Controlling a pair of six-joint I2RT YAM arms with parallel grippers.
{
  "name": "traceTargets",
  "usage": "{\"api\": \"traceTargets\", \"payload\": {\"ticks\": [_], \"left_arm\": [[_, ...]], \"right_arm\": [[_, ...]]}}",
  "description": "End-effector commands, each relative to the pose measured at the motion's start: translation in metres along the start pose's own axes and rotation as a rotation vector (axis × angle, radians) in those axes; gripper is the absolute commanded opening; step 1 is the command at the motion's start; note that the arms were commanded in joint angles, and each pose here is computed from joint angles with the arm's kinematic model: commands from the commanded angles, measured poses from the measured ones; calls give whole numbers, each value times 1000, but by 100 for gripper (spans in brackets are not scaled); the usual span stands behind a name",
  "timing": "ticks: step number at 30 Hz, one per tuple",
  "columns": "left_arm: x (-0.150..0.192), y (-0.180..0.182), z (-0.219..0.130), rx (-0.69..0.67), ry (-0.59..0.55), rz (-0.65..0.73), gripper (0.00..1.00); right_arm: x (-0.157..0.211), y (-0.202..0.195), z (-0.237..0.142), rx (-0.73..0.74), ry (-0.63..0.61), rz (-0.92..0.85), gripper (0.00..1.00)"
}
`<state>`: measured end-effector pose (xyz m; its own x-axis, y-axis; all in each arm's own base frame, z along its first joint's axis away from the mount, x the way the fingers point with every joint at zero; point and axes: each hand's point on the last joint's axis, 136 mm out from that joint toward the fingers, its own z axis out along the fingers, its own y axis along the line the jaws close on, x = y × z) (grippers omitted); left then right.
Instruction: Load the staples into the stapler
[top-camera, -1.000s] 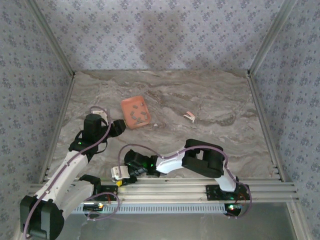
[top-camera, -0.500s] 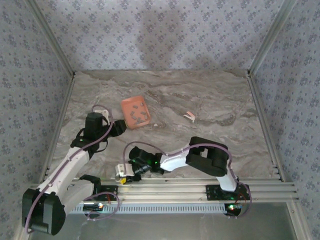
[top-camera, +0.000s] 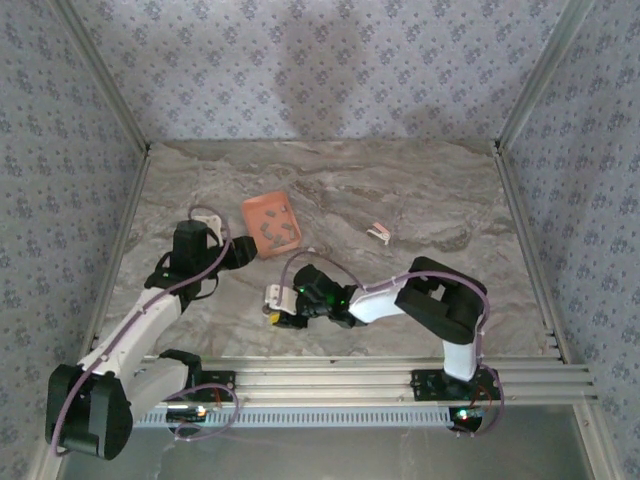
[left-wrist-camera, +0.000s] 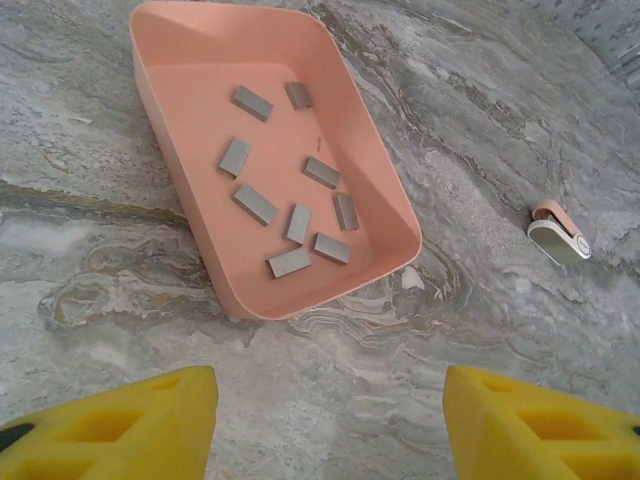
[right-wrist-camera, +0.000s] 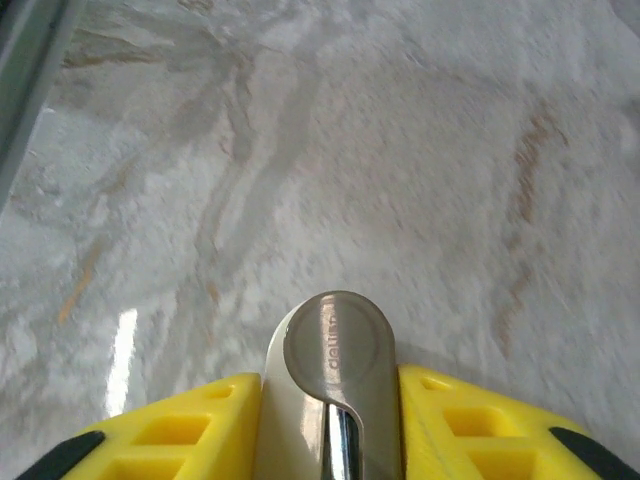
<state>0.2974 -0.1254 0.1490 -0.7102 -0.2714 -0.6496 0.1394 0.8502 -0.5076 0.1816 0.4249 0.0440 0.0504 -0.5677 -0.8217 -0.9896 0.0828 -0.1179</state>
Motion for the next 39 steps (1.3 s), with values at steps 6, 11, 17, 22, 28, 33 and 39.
{"api": "traceTargets", "payload": {"ticks": [6,11,17,22,28,33,39], "left_arm": [[-8,-13,10,67,-3,15,61],[-5,-14,20,82,19,17,61],[0,-13,28,83,38,19,60],[1,-13,28,86,44,19,60],[6,-18,27,114,64,23,60],[16,-39,25,238,123,28,60],[46,-91,19,504,229,73,61]], "right_arm": [[24,-22,-33,56,41,100,62],[31,-32,-37,82,63,127,67],[39,-27,-28,51,88,120,67],[46,-26,-24,52,111,89,60],[45,-30,-25,68,103,30,44],[34,-41,-46,128,48,-40,37],[22,-68,-95,290,14,-162,36]]}}
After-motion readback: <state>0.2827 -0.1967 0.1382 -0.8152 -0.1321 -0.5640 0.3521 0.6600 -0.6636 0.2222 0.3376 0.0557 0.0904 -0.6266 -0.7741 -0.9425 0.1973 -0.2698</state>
